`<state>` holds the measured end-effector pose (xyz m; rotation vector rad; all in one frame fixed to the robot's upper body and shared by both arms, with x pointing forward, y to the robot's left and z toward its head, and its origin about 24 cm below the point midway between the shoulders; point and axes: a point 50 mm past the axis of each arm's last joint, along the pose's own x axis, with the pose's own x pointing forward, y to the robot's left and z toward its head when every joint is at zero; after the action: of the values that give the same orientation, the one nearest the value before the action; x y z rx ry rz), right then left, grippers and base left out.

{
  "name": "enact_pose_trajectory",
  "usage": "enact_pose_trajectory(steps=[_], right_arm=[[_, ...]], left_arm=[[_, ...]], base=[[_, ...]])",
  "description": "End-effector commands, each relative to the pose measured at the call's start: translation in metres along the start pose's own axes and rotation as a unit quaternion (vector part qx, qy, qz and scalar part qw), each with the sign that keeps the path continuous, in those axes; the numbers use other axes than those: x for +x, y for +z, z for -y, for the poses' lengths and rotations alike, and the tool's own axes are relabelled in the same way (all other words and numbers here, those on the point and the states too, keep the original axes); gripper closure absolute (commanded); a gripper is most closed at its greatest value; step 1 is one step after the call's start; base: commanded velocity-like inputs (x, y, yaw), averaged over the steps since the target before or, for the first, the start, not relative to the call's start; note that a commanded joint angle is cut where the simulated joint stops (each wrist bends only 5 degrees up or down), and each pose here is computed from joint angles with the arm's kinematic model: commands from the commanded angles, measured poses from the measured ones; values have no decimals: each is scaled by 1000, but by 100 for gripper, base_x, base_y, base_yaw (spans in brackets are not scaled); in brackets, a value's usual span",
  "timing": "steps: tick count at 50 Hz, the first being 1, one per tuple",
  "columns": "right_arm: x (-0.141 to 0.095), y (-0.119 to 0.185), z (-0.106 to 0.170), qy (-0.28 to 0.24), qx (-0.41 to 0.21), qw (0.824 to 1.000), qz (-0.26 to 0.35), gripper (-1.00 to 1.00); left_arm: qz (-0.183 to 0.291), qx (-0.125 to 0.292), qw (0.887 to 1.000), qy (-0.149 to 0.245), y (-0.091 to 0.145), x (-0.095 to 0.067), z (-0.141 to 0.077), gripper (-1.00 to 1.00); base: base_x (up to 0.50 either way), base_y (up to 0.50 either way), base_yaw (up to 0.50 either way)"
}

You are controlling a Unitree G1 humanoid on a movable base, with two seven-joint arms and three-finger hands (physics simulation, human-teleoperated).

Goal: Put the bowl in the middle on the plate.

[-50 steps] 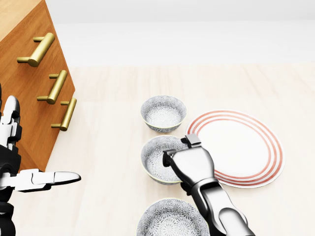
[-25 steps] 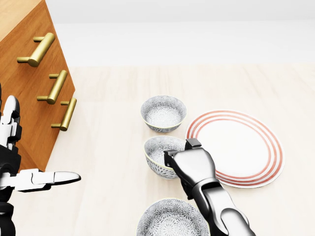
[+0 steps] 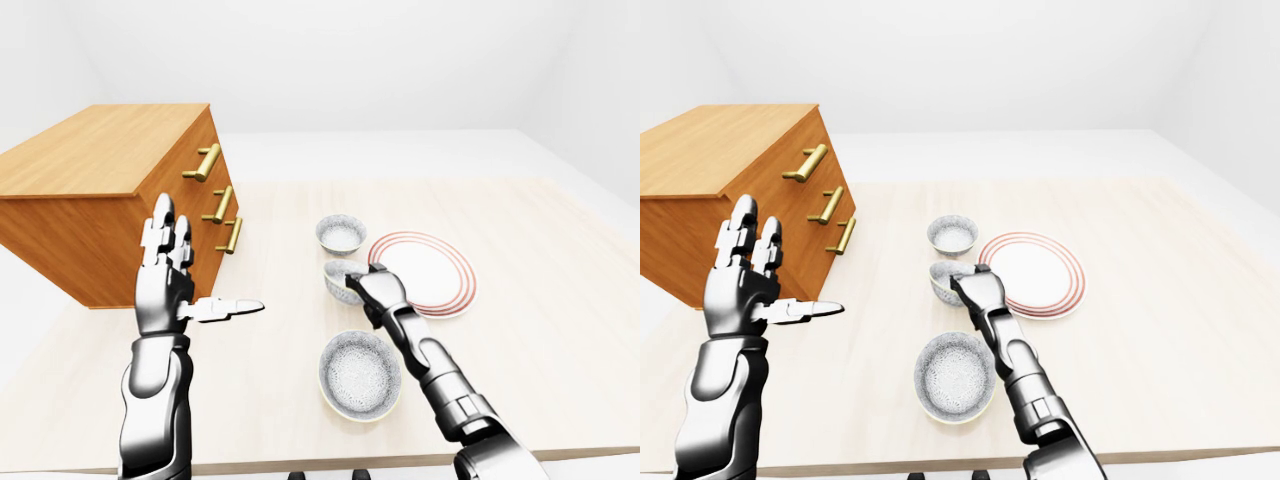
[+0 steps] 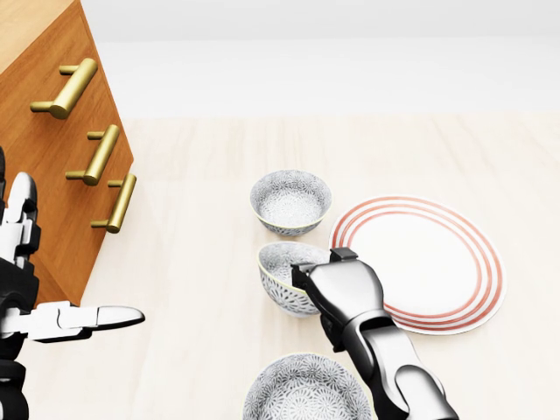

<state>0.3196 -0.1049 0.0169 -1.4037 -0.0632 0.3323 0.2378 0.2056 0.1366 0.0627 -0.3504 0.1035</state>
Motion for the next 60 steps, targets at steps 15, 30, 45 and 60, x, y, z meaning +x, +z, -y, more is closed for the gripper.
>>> enact_pose_trajectory(steps=[15,30,45,60], right_arm=[[-4,10,7,22,30,999,16,100],[-1,13,23,26,58,998,28,100],[1,18,41,26,87,995,48,100],[1,14,59,15,90,994,53,100]], left_arm=[[0,0,1000,0,0,0,0,-100],[2,-1,1000,0,1,0,0,-100],[5,-2,1000,0,2,1,0,-100],[-1,-2,1000,-1,0,0,0,-100]], base=[[0,0,0],[0,0,0],[0,0,0],[0,0,0]])
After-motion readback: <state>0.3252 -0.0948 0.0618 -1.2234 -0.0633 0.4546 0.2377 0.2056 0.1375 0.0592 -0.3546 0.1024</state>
